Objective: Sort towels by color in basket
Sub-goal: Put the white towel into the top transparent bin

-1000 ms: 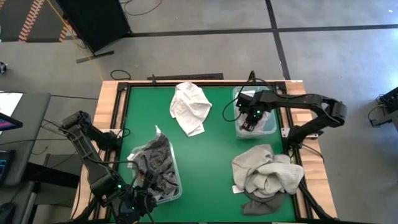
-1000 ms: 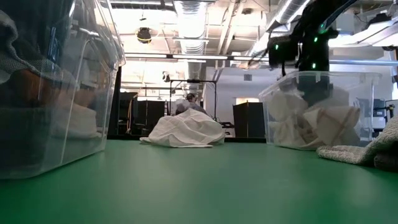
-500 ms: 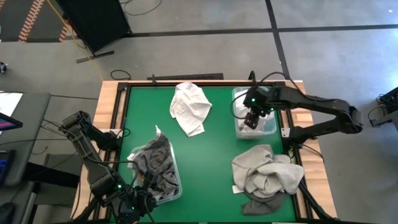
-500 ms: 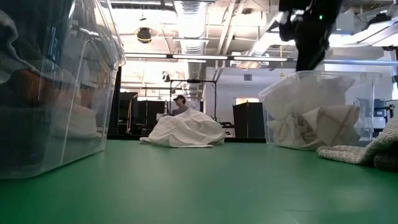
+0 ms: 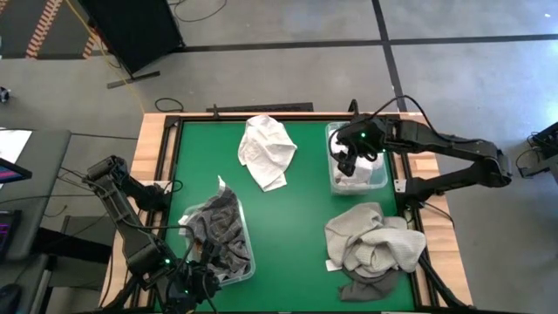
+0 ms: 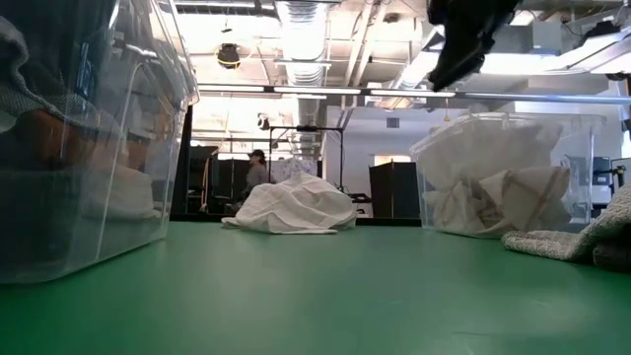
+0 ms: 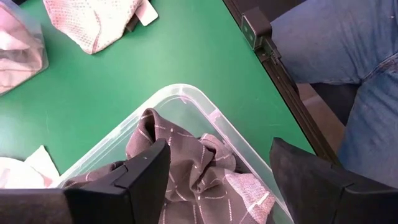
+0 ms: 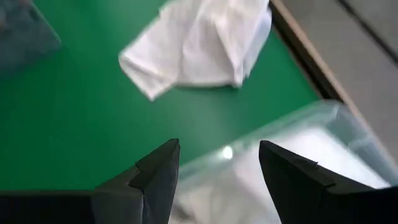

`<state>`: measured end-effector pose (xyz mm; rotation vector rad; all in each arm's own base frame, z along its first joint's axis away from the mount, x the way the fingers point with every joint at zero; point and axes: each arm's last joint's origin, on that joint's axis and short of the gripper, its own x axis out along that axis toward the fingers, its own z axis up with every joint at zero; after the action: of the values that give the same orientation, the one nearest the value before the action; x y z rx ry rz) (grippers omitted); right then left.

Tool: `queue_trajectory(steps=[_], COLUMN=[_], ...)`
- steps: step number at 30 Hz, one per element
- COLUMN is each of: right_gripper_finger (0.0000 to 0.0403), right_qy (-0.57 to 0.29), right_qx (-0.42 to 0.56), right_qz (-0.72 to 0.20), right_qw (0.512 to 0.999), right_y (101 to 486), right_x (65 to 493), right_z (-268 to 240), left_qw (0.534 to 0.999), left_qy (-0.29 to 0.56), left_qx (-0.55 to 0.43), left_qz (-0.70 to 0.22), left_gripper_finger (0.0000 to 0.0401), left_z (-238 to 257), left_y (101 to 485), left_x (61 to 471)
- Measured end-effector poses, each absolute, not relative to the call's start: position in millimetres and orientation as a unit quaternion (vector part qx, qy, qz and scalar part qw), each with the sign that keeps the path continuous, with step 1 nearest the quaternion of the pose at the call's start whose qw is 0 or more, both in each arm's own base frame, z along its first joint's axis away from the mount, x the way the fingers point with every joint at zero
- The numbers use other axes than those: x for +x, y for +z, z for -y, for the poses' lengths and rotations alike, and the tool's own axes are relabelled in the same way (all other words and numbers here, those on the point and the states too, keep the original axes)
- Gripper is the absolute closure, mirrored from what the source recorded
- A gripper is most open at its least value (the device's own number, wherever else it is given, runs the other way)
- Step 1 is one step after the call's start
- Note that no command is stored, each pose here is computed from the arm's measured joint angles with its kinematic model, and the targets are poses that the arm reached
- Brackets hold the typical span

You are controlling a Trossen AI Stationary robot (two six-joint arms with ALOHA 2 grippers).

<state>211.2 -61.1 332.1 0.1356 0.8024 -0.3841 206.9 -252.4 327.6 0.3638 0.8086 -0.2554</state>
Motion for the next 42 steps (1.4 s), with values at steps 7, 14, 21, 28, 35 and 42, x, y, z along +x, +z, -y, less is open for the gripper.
queue_trajectory(steps=[7,14,21,28,35,42], right_gripper_finger=[0.0152,0.0152,0.0152,0.0152,0.0152,0.0152], right_qy=[-0.177,-0.155,-0.122,-0.140,-0.154,-0.122], right_qx=[0.047,0.008,-0.042,-0.049,-0.025,0.005], right_qz=[-0.345,-0.314,-0.320,-0.338,-0.378,-0.400], right_qw=[0.921,0.937,0.939,0.929,0.913,0.909], right_y=[339,339,307,255,215,185], right_x=[218,236,289,334,368,404], right_z=[60,58,61,89,126,146], left_qw=[0.895,0.895,0.897,0.896,0.896,0.896], left_qy=[-0.123,-0.123,-0.120,-0.120,-0.122,-0.122], left_qx=[0.177,0.177,0.173,0.173,0.176,0.176], left_qz=[-0.390,-0.389,-0.390,-0.390,-0.390,-0.389], left_gripper_finger=[0.0138,0.0138,0.0138,0.0138,0.0138,0.0138], left_z=[252,252,252,252,252,252], left_y=[328,328,328,328,328,328], left_x=[207,207,207,207,207,207])
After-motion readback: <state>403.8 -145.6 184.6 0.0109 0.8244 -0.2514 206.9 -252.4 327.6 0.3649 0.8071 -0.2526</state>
